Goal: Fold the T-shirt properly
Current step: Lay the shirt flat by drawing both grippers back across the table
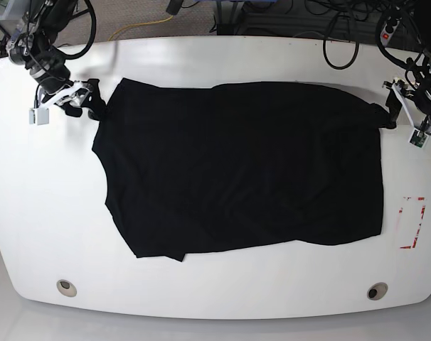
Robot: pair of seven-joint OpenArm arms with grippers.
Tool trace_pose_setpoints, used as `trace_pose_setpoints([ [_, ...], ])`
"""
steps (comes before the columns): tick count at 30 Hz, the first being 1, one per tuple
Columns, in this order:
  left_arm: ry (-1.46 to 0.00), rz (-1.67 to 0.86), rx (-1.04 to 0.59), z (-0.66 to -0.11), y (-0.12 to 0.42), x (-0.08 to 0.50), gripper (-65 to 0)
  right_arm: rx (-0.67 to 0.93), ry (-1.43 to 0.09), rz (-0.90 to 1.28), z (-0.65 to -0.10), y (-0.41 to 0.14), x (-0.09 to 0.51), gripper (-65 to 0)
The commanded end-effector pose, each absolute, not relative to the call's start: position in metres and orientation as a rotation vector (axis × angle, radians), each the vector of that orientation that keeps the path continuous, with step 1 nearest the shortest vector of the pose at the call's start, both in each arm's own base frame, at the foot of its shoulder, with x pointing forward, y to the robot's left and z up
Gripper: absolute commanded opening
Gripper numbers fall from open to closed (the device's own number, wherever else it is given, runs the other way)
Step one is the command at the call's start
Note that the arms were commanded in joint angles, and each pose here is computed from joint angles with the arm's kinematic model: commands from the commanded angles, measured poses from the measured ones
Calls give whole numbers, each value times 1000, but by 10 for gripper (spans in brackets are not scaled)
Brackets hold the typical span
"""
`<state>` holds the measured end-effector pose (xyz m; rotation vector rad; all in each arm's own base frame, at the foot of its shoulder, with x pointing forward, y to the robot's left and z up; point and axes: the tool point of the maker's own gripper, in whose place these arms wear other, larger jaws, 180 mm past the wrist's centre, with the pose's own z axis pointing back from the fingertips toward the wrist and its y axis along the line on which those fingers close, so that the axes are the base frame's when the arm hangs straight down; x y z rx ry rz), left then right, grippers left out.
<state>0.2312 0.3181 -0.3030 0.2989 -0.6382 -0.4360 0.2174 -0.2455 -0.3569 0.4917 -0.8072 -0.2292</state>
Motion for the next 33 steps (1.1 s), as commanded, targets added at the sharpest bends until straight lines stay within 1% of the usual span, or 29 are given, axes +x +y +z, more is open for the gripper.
trace_pose_setpoints([
  [1,-665,-391,291,-301,320,229,-192,496,-830,-216,-349,-246,215,-152],
  [5,-647,-309,270,-312,326,213,-192,530,-773,-285,-372,-242,201,-154],
  [8,-639,-166,265,-322,342,193,-192,549,-718,-341,-391,-244,191,-154],
  [13,-627,-42,291,-324,367,172,-192,561,-702,-353,-396,-240,187,-154],
  [17,-603,33,284,-335,383,158,-192,595,-690,-377,-402,-225,182,-154],
  [20,-637,58,264,-340,385,159,-192,629,-644,-352,-408,-207,182,-154],
  [24,-678,88,231,-348,376,160,-192,669,-622,-339,-412,-187,182,-154],
  [30,-684,129,201,-357,366,156,-192,652,-625,-330,-414,-184,189,-159],
  [31,-701,137,191,-358,363,160,-192,640,-618,-325,-416,-185,188,-178],
  [33,-732,151,175,-359,356,164,-192,631,-618,-316,-416,-186,190,-260],
])
